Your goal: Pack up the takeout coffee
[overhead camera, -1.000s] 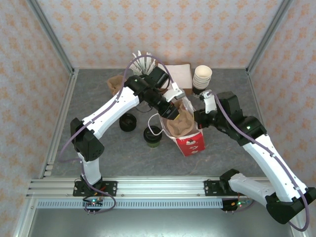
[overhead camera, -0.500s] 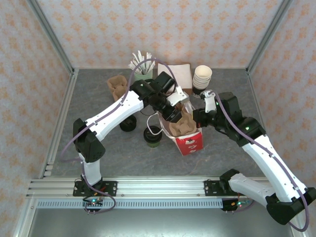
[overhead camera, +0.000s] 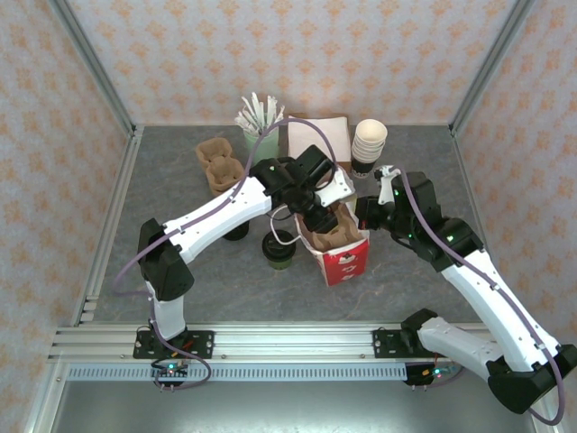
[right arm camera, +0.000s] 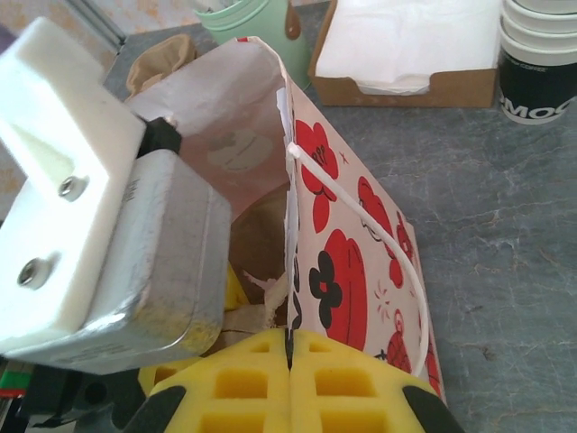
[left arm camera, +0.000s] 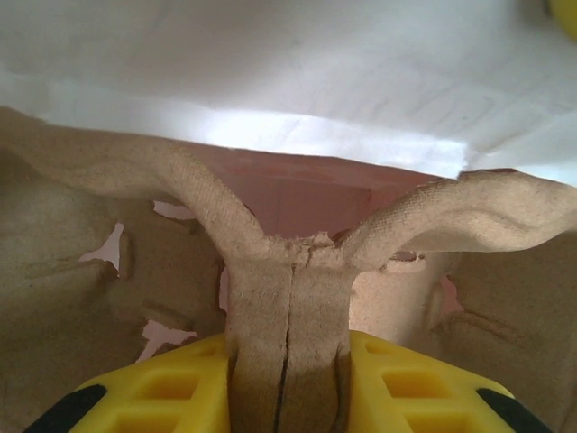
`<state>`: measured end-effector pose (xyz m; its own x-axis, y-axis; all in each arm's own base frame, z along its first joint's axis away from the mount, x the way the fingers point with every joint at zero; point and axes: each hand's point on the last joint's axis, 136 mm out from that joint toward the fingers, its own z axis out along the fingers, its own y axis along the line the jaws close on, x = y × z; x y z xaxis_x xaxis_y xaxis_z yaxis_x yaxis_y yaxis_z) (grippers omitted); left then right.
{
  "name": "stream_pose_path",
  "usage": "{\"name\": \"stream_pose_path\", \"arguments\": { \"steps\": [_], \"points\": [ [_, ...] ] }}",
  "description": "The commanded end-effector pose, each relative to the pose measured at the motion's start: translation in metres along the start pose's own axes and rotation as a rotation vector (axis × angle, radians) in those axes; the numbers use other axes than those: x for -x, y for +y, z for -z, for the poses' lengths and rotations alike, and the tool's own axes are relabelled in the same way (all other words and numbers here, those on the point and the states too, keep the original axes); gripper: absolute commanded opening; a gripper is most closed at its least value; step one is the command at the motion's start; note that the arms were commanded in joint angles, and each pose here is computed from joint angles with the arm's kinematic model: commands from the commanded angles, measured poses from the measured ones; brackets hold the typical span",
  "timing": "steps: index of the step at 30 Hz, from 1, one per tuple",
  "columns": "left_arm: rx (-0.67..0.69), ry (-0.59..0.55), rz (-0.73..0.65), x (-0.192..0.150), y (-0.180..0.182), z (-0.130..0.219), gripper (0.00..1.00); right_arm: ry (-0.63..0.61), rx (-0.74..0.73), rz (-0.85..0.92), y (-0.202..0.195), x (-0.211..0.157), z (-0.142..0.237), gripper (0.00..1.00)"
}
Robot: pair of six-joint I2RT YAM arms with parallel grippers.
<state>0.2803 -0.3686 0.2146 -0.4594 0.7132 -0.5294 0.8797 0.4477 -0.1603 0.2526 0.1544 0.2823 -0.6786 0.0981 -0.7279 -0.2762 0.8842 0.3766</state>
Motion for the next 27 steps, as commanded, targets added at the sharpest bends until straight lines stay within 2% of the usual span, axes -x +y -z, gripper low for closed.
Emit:
{"name": "stream_pose_path", "arguments": {
  "steps": [1, 24, 27],
  "points": [
    [0.028, -0.007, -0.046, 0.000, 0.002, -0.009, 0.31, -0.066, -0.044, -0.039, -0.007, 0.010, 0.003, 0.00],
    [0.101, 0.123, -0.129, -0.028, 0.011, -0.035, 0.31, -0.112, -0.150, -0.033, -0.024, 0.019, 0.011, 0.00],
    [0.094, 0.165, -0.136, -0.034, 0.012, -0.051, 0.31, -0.111, -0.145, -0.032, -0.023, 0.019, 0.010, 0.00]
  ]
}}
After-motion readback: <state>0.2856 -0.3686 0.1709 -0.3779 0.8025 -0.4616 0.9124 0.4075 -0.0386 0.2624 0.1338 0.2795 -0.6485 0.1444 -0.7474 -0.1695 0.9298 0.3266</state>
